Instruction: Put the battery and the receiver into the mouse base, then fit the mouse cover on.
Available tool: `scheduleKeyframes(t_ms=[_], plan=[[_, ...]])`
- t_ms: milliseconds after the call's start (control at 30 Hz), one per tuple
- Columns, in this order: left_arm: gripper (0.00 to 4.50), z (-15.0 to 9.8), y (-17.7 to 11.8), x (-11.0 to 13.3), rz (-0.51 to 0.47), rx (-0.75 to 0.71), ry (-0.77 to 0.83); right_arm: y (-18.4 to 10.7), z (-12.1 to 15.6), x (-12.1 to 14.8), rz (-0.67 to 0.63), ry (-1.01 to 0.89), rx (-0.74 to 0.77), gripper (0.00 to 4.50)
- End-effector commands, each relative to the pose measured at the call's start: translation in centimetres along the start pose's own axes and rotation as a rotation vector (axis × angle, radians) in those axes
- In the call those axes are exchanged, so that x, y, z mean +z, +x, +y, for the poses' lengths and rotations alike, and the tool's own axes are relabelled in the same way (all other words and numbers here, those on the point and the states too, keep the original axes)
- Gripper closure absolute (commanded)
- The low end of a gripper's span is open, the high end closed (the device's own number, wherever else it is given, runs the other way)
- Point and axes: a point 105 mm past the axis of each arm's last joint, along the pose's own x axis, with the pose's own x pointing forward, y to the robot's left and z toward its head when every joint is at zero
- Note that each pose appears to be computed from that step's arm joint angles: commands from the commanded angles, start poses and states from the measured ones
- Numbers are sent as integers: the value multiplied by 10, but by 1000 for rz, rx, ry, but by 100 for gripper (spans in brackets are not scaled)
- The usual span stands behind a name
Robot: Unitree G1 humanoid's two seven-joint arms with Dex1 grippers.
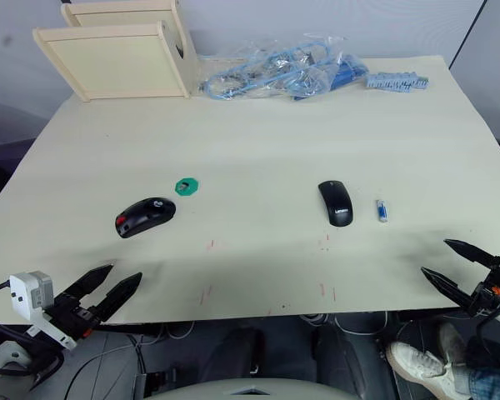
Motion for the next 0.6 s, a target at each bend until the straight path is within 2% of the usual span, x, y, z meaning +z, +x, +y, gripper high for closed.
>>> scheduleKeyframes(t_ms=[33, 167, 300, 467, 600], plan=[[3, 4, -3, 10, -8, -14, 36, 3, 1, 11, -57, -42, -2, 0], [3, 5, 0, 22, -22, -81, 53, 17, 6, 25, -139, -97, -21, 0], [3, 4, 0, 46, -4, -254, 121, 38, 36, 49, -212, -64, 147, 0], [3, 17, 3, 67, 17, -328, 183, 52, 64, 75, -249, -72, 306, 0], [3, 25, 9, 81, 40, -372, 240, 58, 78, 88, -266, -93, 375, 0]])
